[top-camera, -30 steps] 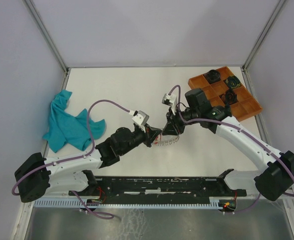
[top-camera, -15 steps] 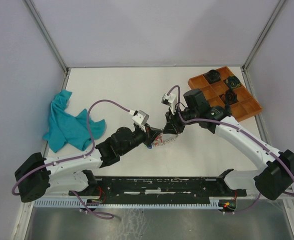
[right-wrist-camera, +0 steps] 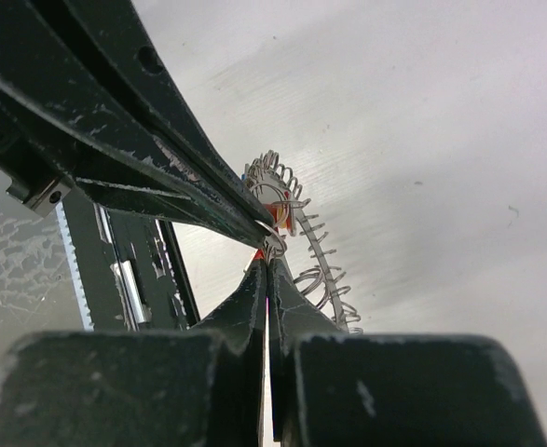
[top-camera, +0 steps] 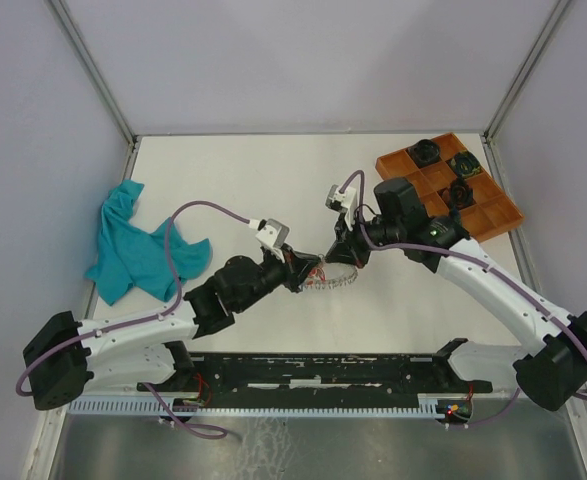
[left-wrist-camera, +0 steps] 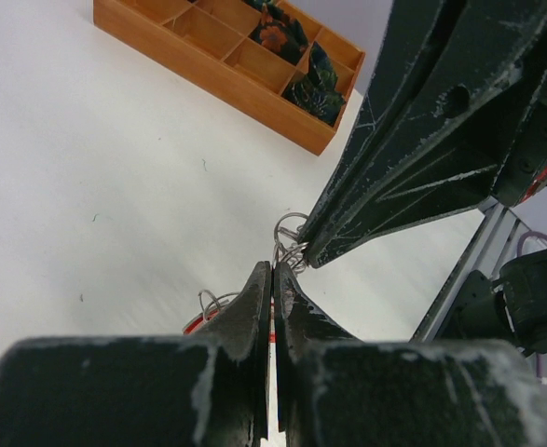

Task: Remove the keys from the keyring
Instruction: Remove the key from the keyring.

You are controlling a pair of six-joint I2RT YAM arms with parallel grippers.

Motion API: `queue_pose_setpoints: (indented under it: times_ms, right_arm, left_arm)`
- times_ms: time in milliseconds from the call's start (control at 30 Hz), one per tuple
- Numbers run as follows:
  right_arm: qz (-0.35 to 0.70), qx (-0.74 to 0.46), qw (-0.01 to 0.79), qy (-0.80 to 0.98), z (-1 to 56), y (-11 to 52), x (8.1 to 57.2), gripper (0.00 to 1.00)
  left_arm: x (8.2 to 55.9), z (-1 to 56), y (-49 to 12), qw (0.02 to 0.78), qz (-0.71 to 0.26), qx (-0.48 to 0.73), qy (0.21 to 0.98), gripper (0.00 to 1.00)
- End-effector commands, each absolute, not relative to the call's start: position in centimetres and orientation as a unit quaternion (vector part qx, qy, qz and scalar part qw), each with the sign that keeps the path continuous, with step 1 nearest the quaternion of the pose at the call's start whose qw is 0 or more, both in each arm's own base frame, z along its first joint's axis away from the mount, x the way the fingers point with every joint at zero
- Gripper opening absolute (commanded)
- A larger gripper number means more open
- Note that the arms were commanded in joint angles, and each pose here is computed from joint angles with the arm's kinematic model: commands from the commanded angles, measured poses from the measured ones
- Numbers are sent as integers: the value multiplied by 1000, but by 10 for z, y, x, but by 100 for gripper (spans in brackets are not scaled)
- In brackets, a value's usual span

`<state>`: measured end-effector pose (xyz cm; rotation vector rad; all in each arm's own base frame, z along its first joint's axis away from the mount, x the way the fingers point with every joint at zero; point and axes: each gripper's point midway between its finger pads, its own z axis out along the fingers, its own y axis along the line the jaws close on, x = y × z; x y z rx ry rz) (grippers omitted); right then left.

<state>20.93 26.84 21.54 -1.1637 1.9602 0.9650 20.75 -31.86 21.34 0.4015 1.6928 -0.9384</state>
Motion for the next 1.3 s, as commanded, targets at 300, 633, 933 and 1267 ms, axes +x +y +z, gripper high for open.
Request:
queue_pose_setpoints:
  times_ms: [300,633,933,1267]
  right_arm:
    - [371,-507,393,672,232,272,206,1]
    - [382,-549,408,622,223,277,198,1]
    - [414,-573,381,596,223,278,178,18]
    - [436,-569,373,589,255,272,166,36]
  left_arm:
    - [215,246,-305,576,-448,60,682,3]
    - [217,267,-285,610,-452,28,650,3]
    - [216,275,-281,626,-446,39,639,3]
    - [211,273,-290,631,-439,92,634,3]
